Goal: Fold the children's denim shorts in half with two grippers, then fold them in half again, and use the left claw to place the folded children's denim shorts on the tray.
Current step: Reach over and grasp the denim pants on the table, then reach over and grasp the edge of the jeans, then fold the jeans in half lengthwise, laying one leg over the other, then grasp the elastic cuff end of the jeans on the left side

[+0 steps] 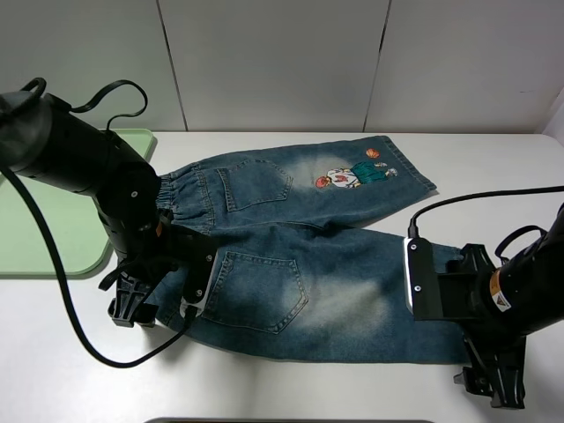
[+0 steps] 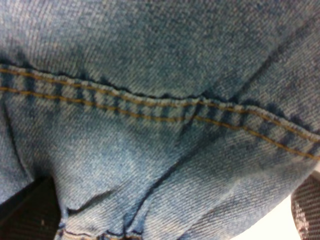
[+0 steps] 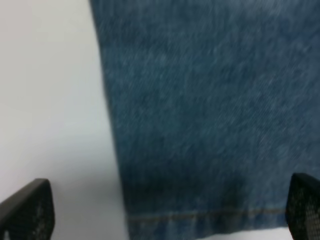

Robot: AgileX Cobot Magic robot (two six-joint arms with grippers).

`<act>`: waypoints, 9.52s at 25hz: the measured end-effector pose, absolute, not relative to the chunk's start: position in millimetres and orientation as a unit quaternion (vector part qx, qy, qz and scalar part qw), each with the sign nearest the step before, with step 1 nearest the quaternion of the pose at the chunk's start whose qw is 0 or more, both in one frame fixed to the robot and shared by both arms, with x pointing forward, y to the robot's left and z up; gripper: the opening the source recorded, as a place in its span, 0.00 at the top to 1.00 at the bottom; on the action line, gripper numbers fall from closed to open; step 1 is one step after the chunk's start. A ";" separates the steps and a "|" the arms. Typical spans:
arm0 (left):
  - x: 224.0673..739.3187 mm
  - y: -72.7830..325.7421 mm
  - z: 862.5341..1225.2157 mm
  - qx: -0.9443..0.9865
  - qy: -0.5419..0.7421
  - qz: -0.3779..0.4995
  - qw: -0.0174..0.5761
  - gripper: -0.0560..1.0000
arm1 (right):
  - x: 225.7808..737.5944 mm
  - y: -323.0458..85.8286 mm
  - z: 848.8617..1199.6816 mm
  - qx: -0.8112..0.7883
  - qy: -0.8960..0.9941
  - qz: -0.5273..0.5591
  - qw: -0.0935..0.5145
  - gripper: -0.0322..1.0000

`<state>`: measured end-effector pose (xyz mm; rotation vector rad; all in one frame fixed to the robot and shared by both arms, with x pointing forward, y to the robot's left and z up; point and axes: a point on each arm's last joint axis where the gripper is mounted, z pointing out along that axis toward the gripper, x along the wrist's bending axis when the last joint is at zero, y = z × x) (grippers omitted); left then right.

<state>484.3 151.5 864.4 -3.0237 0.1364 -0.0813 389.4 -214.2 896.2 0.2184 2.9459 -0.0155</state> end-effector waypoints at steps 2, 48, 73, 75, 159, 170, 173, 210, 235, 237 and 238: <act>484.3 151.6 864.4 -0.997 0.045 -0.027 0.057 0.08 | 390.1 -213.3 896.3 0.066 0.993 0.000 0.098 0.29; 486.9 149.2 863.5 -0.997 0.049 -0.039 0.046 0.36 | 394.5 -207.7 854.7 0.026 0.999 -0.045 0.017 0.83; 488.6 148.1 864.4 -0.997 0.052 -0.047 0.042 0.81 | 395.7 -206.1 857.6 0.048 0.998 -0.028 0.035 0.98; 488.4 148.3 865.0 -0.997 0.051 -0.046 0.042 0.81 | 395.1 -206.3 860.2 0.055 0.997 -0.022 0.042 0.98; 522.1 167.2 941.7 -0.977 -0.152 -0.146 -0.028 0.90 | 587.0 -180.1 1010.6 0.277 0.932 0.000 0.235 1.00; 540.7 183.4 945.2 -0.960 -0.193 -0.189 -0.069 0.90 | 612.9 -197.2 1003.5 0.323 0.919 0.012 0.225 1.00; 545.4 186.0 946.1 -0.954 -0.204 -0.202 -0.081 0.90 | 615.4 -203.2 1002.4 0.324 0.921 0.023 0.217 1.00; 592.0 198.2 933.6 -0.930 -0.250 -0.243 -0.113 0.90 | 667.5 -199.8 966.1 0.321 0.917 0.065 0.226 1.00; 596.1 198.3 936.1 -0.924 -0.249 -0.262 -0.129 0.04 | 674.5 -205.2 969.5 0.361 0.894 0.090 0.251 0.30; 596.2 198.3 936.1 -0.923 -0.249 -0.262 -0.129 0.02 | 674.9 -205.5 969.7 0.361 0.893 0.091 0.253 0.30; 596.2 198.3 936.1 -0.923 -0.249 -0.262 -0.129 0.02 | 675.0 -205.5 969.8 0.361 0.893 0.091 0.253 0.30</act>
